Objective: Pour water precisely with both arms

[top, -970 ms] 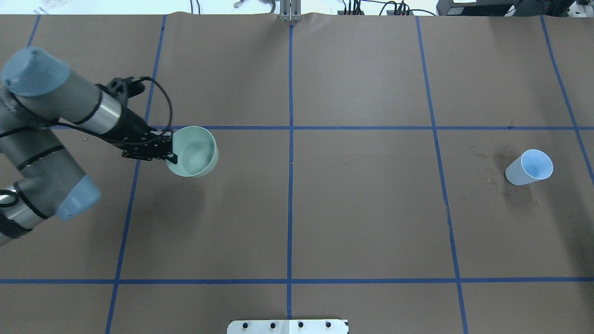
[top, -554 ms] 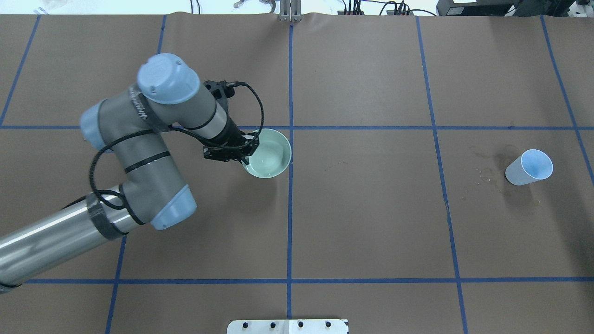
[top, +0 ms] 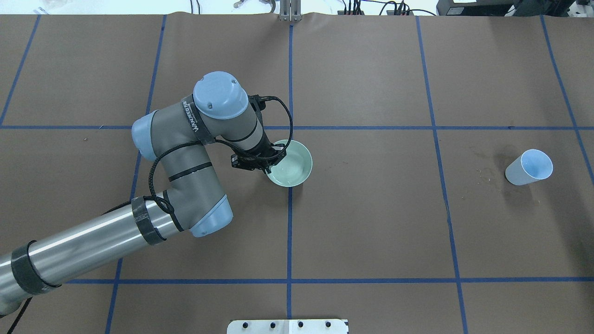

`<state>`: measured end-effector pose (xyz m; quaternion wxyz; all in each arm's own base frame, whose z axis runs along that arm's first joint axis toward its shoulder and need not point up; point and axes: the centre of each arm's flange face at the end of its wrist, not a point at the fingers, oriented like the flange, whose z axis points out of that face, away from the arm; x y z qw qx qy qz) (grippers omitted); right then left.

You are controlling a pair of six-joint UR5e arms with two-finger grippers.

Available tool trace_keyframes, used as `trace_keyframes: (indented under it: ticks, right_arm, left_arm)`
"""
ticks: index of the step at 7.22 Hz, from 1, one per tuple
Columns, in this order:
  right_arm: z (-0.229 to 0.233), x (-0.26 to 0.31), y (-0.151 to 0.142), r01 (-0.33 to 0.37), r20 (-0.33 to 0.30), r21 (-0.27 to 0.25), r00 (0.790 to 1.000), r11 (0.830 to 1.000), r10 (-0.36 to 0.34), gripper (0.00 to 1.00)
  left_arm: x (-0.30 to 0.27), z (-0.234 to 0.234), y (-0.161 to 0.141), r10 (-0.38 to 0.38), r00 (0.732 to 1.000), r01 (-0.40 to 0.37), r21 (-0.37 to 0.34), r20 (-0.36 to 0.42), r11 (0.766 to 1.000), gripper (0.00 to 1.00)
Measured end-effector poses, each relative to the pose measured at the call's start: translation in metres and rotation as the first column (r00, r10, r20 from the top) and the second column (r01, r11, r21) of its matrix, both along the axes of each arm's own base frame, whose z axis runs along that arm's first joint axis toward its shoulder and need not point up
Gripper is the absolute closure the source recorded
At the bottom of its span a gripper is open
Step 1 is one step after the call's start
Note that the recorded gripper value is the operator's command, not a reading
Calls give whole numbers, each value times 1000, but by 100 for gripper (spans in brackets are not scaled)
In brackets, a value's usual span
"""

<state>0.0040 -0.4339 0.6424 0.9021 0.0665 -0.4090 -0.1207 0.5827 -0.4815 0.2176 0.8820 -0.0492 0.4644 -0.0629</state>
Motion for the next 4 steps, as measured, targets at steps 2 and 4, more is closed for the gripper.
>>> trace_keyframes:
  ticks: [2, 4]
  right_arm:
    - [1, 0, 0, 1, 0, -2, 1000, 1000, -1, 1]
    - [1, 0, 0, 1, 1, -1, 1000, 1000, -1, 1]
  left_arm:
    - [4, 1, 2, 5, 1000, -5, -1, 3, 1000, 93]
    - [8, -1, 7, 12, 1000, -12, 0, 1, 1000, 55]
